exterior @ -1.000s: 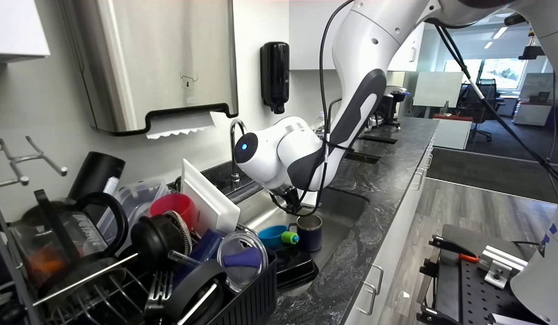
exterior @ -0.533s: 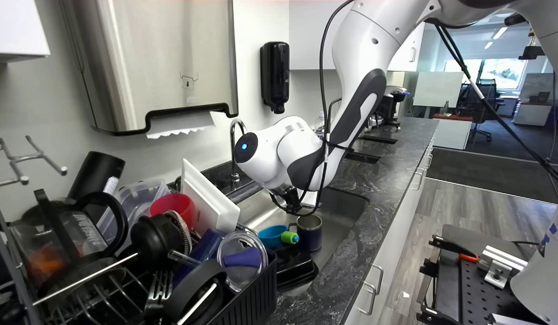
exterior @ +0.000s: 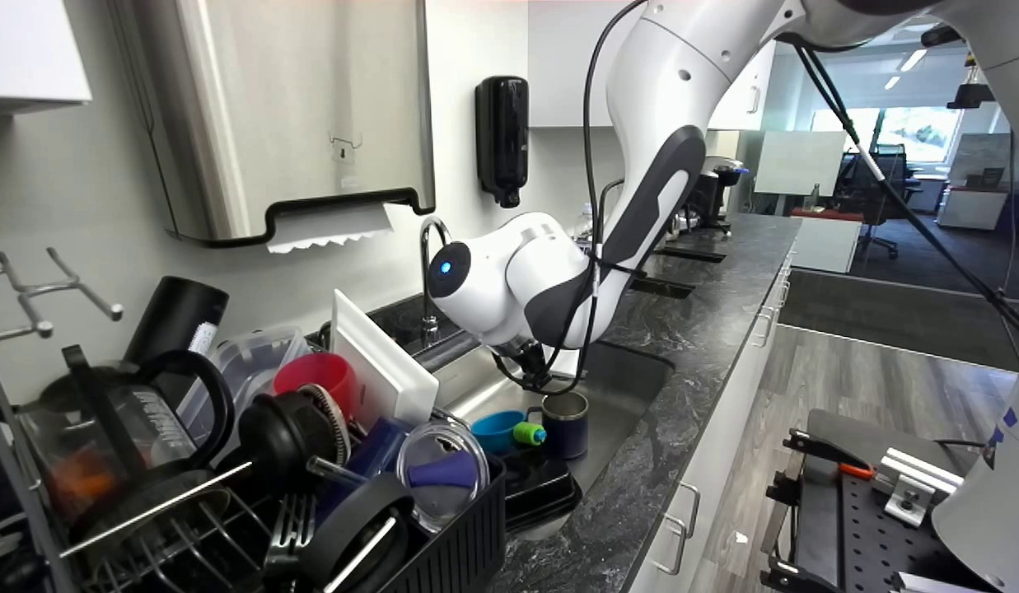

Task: Place the silver lid on the right on top of the dark blue thermos in the sink

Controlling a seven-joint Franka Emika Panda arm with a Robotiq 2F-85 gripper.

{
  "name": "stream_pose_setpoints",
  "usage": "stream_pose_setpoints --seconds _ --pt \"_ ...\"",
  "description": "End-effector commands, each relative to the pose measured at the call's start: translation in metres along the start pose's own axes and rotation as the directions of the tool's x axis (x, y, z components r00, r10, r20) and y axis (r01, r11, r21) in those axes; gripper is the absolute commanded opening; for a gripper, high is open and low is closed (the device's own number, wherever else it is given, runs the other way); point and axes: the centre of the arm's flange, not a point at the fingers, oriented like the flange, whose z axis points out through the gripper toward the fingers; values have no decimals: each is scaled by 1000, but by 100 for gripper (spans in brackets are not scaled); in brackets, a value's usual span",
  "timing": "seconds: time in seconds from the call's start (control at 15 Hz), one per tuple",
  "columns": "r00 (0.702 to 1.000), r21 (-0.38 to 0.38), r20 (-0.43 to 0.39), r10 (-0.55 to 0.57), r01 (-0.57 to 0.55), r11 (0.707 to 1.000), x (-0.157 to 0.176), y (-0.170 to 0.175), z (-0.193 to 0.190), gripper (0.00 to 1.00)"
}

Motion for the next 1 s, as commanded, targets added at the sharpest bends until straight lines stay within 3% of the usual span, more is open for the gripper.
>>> stream_pose_setpoints --seconds 0.0,0.93 --pt "1000 -7 -1 -5 5 1000 1 0 -2 2" --pt "1000 4 17 -13 13 1000 21 -13 10 2"
